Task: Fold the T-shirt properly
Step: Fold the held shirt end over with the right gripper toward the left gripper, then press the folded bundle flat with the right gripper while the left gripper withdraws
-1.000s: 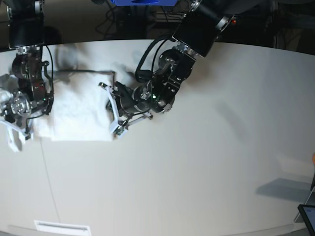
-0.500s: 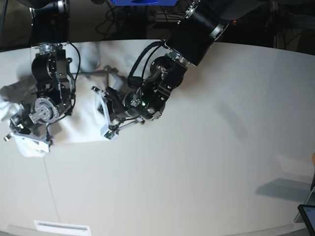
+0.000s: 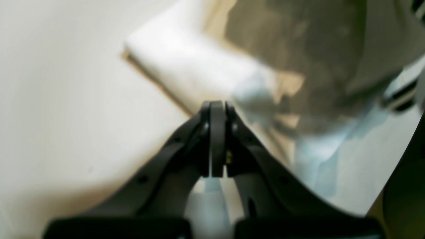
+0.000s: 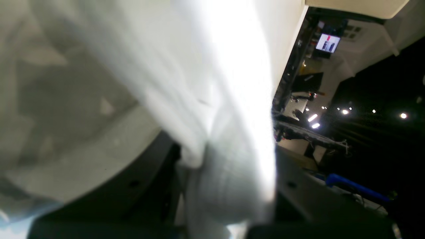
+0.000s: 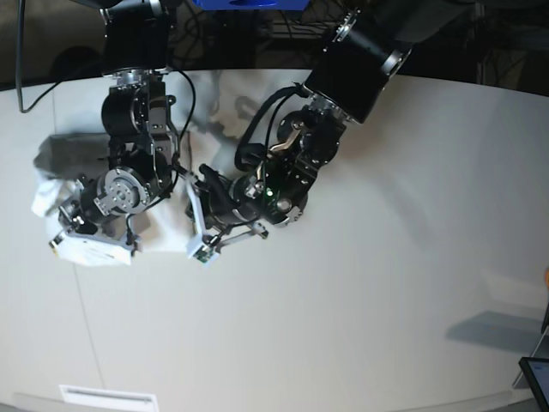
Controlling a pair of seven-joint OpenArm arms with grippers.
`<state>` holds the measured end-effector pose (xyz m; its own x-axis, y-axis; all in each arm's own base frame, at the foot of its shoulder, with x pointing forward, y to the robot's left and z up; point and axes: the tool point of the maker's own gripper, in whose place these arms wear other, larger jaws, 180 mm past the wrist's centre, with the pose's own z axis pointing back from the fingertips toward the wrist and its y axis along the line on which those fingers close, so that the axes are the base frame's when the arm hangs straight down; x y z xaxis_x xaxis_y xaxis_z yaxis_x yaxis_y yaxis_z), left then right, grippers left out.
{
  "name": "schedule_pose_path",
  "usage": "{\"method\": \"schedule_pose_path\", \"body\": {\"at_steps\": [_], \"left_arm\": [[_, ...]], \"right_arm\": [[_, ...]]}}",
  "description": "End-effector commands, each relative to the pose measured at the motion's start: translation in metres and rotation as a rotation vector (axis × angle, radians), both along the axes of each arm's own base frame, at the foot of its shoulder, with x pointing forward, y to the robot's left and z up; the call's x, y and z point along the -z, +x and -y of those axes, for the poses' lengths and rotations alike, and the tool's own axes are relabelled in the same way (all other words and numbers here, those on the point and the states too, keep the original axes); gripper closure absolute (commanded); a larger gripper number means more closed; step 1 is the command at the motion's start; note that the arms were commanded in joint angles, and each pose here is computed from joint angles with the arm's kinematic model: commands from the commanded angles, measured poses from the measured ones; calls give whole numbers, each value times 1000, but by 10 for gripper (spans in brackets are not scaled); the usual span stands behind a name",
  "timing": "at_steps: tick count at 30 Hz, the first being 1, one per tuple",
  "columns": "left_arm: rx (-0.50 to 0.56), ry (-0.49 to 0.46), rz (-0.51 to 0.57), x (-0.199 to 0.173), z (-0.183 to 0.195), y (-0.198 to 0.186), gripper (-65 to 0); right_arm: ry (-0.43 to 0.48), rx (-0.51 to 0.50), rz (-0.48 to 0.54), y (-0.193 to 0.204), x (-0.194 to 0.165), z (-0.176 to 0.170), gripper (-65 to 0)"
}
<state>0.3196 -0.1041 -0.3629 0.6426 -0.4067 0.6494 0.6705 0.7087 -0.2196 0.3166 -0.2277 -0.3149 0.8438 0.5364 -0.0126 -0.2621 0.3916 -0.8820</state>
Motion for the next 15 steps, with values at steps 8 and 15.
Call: {"method": "schedule_pose_path", "body": {"at_steps": [8,15], "left_arm": [[-80,78,82,-28,-70,26,0],[-310,113,156,-51,-173,42,0]], "right_arm": [[-55,-47,39,10,-23,-30,-1],[8,-72,27,11,-15,-48,-1]]}}
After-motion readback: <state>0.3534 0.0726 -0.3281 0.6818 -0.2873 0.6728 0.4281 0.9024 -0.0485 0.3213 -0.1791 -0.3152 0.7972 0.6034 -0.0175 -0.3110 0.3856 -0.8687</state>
